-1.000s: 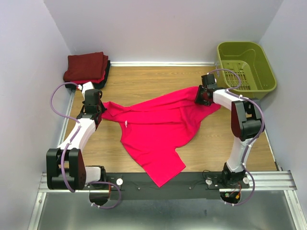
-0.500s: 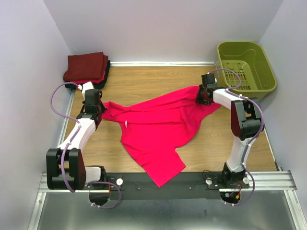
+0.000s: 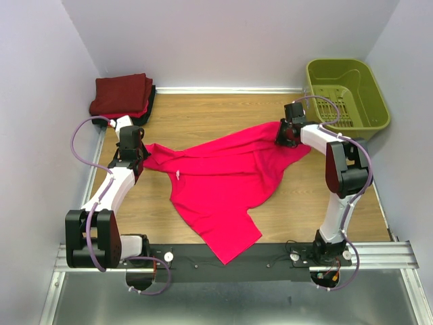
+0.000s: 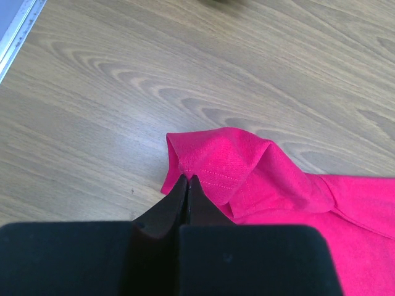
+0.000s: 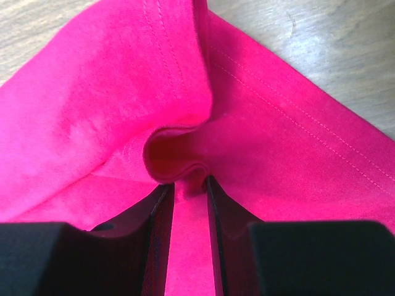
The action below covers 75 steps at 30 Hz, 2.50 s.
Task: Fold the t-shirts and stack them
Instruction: Flatten the tshirt out
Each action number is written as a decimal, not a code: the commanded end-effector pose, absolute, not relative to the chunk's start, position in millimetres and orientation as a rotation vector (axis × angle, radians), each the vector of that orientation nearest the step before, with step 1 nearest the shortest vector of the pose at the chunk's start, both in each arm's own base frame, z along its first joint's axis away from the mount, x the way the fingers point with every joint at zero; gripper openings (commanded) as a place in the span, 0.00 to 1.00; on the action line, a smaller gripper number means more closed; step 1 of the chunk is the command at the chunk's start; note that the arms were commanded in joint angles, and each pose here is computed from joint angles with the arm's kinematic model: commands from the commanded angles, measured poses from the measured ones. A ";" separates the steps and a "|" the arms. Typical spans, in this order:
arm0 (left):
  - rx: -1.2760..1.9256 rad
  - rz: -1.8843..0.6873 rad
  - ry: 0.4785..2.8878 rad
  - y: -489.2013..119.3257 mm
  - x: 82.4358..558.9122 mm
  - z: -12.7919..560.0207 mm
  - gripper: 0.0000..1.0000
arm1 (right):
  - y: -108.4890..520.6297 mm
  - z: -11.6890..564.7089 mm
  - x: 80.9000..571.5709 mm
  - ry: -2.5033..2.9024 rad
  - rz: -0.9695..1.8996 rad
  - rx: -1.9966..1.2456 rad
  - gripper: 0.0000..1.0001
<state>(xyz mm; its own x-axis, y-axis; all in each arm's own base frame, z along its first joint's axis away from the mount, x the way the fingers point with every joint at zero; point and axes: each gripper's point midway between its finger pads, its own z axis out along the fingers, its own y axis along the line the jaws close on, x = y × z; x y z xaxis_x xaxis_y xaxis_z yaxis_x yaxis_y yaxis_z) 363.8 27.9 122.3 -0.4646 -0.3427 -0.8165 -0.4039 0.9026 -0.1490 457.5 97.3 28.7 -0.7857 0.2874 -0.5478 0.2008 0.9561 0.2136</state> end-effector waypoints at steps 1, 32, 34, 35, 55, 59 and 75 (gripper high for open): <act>-0.529 0.053 2.065 27.1 367.8 132.3 0.00 | 102.6 46.4 465.8 2.467 0.235 0.343 0.34; -0.551 0.044 2.050 27.1 371.9 150.2 0.00 | 81.9 60.7 471.8 2.418 0.094 0.368 0.04; -0.563 0.048 2.057 27.6 373.3 151.5 0.00 | 78.9 80.8 476.2 2.378 0.081 0.356 0.00; -0.564 0.042 2.051 27.2 376.1 156.4 0.00 | 78.3 91.5 480.2 2.360 0.078 0.351 0.00; -0.606 -0.001 1.546 64.0 423.1 443.2 0.00 | 33.0 404.3 485.9 1.770 -0.004 0.269 0.01; -0.581 -0.049 1.301 64.1 375.0 552.3 0.00 | 24.0 489.3 448.5 1.591 -0.005 0.239 0.01; -0.581 0.001 0.710 77.1 86.6 694.9 0.00 | 4.5 610.3 231.1 1.202 0.004 0.039 0.00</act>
